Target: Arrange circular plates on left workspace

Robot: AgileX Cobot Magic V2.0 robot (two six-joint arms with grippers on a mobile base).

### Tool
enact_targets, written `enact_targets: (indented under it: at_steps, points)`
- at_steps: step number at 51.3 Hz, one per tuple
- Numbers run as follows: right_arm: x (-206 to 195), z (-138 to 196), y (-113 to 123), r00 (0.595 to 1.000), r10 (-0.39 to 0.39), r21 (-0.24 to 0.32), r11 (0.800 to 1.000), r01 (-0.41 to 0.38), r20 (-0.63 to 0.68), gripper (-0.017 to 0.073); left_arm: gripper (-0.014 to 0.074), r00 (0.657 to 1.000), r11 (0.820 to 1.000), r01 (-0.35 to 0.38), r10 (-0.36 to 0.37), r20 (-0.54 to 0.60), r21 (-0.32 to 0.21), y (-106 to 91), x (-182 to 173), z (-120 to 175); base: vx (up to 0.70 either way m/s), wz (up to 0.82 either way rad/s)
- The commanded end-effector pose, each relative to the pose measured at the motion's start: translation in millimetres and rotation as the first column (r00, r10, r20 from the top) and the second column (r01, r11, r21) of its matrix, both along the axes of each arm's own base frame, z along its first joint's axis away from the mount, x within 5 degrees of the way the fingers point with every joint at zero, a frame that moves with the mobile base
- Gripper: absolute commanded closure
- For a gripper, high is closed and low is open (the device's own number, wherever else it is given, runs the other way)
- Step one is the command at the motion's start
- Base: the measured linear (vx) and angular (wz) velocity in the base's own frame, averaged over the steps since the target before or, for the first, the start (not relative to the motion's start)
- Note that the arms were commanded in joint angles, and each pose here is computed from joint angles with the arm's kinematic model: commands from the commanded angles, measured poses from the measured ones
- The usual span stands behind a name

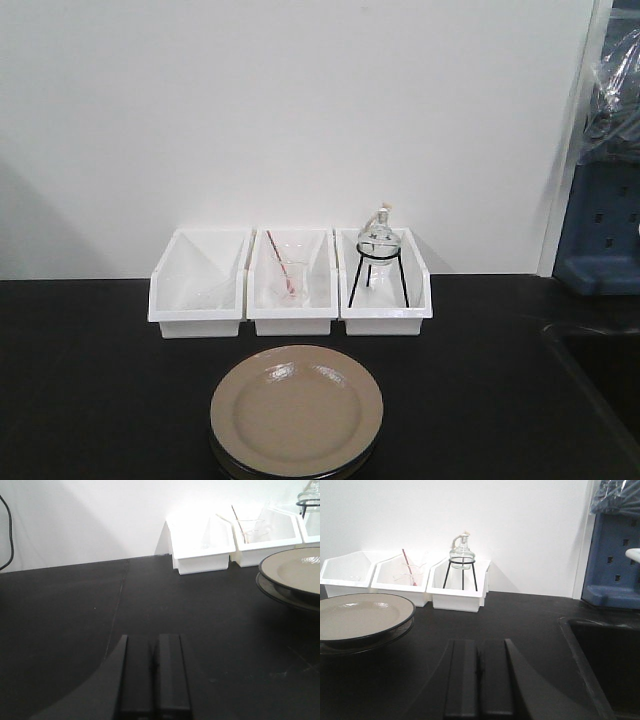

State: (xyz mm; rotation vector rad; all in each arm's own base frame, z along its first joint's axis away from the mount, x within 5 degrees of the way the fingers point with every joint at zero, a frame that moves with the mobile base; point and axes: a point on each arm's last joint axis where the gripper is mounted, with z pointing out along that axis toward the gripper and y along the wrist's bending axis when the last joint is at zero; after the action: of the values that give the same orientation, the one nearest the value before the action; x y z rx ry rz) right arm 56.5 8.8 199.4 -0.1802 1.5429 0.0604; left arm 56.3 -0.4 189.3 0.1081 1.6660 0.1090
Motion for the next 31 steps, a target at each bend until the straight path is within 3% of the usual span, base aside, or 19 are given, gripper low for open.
enact_targets:
  at_steps: [1, 31]
  points:
    - [0.1, -1.4, -0.3, 0.999, -0.005, -0.012, 1.000, 0.006, 0.048, 0.0565, 0.0594, 0.996, 1.000, -0.013, 0.014, 0.083, -0.011, 1.1, 0.1, 1.8, 0.00, 0.00]
    - [-0.6, -1.0, -0.4, 0.998, -0.005, -0.012, 1.000, 0.006, 0.056, 0.0565, 0.0594, 0.996, 1.000, -0.013, 0.014, 0.083, -0.011, 1.1, 0.1, 1.8, 0.00, 0.00]
